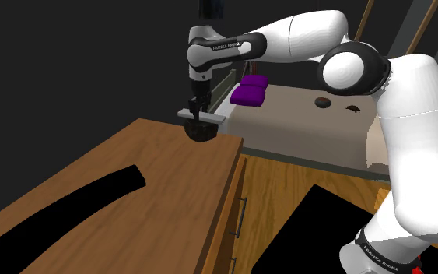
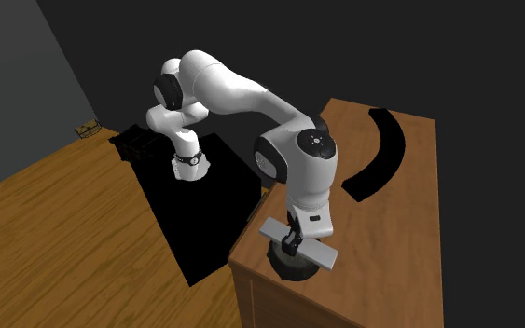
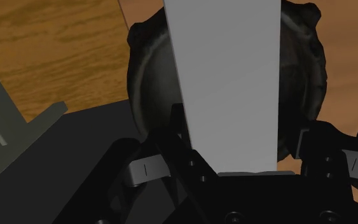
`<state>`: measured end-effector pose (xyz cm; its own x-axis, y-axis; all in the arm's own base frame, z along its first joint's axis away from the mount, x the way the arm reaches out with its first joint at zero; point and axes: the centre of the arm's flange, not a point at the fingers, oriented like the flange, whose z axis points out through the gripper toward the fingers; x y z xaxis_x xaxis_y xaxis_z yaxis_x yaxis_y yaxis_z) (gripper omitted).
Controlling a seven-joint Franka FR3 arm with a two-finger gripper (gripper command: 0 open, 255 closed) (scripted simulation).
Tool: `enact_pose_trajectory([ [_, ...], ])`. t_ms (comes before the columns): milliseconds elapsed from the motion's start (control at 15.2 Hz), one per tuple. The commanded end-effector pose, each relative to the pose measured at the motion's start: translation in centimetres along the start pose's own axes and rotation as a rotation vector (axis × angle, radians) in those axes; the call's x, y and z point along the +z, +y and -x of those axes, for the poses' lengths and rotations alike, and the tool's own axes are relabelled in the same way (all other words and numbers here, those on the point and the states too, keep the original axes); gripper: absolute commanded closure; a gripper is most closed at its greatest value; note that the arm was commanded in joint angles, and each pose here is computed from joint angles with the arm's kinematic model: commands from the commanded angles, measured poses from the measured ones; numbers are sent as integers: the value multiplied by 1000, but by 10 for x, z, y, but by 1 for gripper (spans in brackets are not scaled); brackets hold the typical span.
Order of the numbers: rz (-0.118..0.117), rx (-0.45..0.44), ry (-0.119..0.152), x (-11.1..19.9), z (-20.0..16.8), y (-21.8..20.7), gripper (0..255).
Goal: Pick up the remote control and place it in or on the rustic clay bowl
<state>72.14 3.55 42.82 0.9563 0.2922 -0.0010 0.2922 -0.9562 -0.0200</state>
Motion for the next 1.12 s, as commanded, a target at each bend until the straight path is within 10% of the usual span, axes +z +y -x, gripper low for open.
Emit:
enact_pose_trajectory([
  [0,0,0,0,0,0,0,0],
  [1056,0,0,0,-50,0,0,0],
])
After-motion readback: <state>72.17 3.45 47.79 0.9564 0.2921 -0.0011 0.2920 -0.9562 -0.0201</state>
